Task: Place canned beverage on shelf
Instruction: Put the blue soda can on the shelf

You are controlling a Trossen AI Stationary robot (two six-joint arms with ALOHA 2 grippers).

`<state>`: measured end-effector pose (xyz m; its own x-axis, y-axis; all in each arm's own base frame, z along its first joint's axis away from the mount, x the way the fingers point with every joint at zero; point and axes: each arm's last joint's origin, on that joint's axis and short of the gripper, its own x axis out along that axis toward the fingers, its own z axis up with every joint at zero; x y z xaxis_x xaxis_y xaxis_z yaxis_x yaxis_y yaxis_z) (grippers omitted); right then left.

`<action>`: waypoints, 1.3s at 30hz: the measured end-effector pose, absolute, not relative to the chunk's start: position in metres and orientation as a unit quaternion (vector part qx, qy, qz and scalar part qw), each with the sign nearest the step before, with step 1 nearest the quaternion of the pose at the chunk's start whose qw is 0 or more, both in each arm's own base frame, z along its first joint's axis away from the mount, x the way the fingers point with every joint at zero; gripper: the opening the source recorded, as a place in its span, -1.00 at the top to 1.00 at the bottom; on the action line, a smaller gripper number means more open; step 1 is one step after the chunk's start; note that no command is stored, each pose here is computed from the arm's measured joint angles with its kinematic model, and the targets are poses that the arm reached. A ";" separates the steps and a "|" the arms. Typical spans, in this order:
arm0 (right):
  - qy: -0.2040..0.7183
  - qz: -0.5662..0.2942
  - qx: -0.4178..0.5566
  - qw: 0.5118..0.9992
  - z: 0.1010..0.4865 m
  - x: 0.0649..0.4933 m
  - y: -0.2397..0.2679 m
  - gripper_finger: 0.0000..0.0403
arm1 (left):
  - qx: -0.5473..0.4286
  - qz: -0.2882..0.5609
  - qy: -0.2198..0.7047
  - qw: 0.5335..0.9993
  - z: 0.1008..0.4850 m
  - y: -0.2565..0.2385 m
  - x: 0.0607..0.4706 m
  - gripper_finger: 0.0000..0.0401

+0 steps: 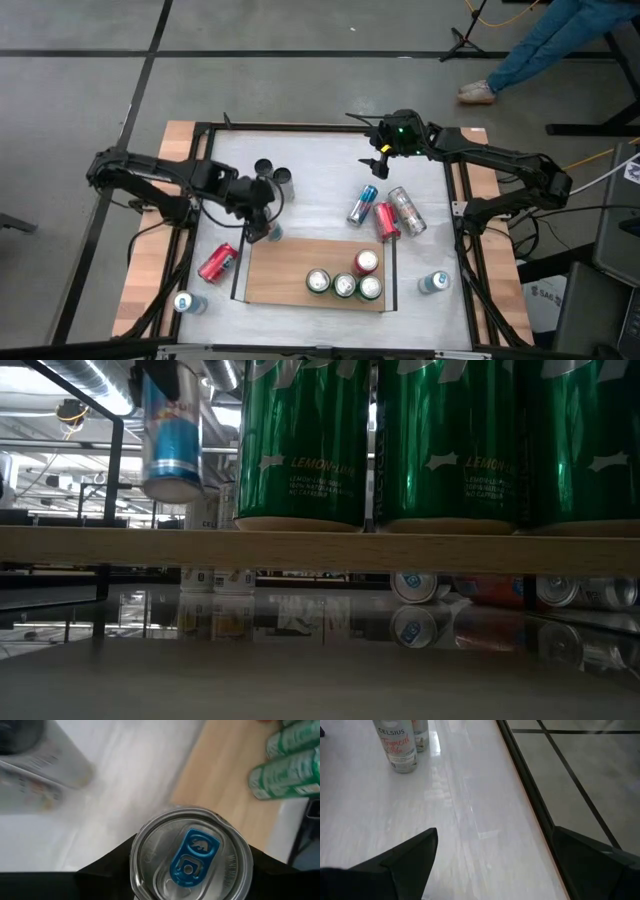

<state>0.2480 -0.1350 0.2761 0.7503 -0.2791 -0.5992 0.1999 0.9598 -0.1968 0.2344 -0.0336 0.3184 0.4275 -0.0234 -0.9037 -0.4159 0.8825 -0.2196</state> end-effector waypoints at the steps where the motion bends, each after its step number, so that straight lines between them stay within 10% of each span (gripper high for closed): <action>1: 0.329 -0.128 -0.060 0.934 0.276 0.248 -0.135 -0.89 | -0.212 0.117 0.523 0.817 0.318 -0.038 0.234 -0.06; 39: 0.331 -0.128 -0.059 0.933 0.276 0.248 -0.135 -0.89 | -0.211 0.076 0.550 0.805 0.294 -0.148 0.222 -0.06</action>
